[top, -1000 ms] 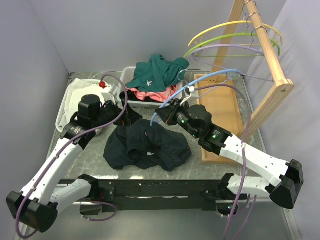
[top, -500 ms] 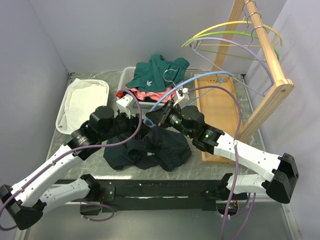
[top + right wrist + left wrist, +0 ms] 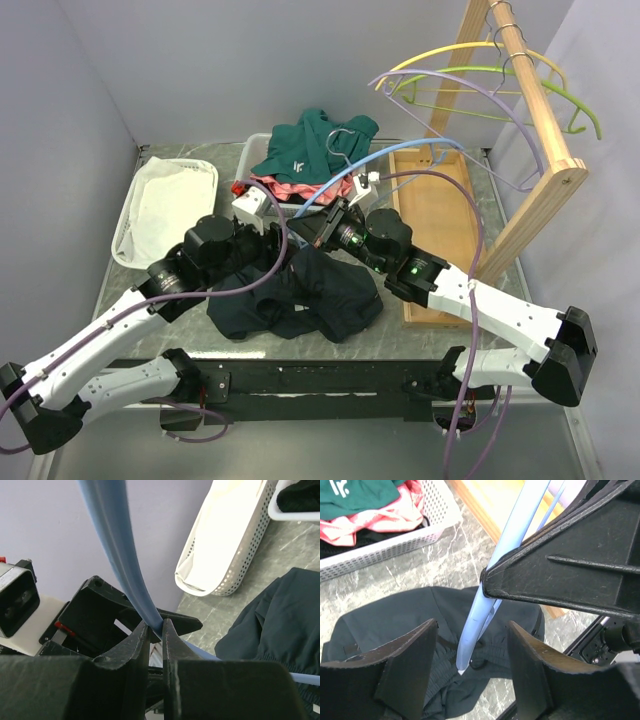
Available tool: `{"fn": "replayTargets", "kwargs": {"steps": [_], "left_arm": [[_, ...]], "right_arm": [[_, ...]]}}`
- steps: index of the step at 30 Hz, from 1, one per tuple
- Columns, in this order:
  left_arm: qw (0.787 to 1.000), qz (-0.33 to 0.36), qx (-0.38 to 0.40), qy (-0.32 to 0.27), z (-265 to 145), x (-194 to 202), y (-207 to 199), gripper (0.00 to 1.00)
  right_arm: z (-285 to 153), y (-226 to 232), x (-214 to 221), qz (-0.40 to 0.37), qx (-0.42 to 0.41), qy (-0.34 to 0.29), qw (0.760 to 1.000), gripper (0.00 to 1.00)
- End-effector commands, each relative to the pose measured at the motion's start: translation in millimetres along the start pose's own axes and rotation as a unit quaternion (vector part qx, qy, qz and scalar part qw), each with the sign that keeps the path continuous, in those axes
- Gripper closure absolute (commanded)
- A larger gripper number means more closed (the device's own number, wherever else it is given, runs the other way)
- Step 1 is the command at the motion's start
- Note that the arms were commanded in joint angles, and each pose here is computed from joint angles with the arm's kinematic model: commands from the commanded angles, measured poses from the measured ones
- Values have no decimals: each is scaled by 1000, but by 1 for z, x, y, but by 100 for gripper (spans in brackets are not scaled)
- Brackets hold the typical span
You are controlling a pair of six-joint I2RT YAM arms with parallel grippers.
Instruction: Place the shorts on the hanger
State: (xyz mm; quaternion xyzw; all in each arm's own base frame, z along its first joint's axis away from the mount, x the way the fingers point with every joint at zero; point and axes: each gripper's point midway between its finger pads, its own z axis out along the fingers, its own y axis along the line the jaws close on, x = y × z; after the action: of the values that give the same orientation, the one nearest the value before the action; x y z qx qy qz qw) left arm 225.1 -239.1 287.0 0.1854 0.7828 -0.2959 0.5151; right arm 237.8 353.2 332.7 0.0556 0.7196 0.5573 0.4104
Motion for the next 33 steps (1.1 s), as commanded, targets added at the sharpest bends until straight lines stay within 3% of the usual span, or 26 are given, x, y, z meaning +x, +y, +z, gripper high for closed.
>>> {"fn": "replayTargets", "kwargs": {"steps": [1, 12, 16, 19, 27, 33], "left_arm": [[998, 4, 19, -64, -6, -41, -13, 39], [997, -6, 35, -67, -2, -44, -20, 27], [997, 6, 38, -68, -13, -48, -20, 12], [995, 18, 38, -89, -35, -60, -20, 7], [987, 10, 53, -155, -84, -93, -27, 9], [988, 4, 51, -148, -70, -108, -32, 20]], "right_arm": [[-3, 31, -13, 13, -15, -14, 1000, 100], [-8, 23, -36, -122, 75, -48, 988, 100], [-9, 23, -37, -147, 82, -45, 985, 100], [-7, 21, -34, -179, 99, -34, 978, 100], [-6, 3, -25, -251, 118, -9, 961, 100], [-10, 12, -5, -282, 73, 26, 956, 100]]}}
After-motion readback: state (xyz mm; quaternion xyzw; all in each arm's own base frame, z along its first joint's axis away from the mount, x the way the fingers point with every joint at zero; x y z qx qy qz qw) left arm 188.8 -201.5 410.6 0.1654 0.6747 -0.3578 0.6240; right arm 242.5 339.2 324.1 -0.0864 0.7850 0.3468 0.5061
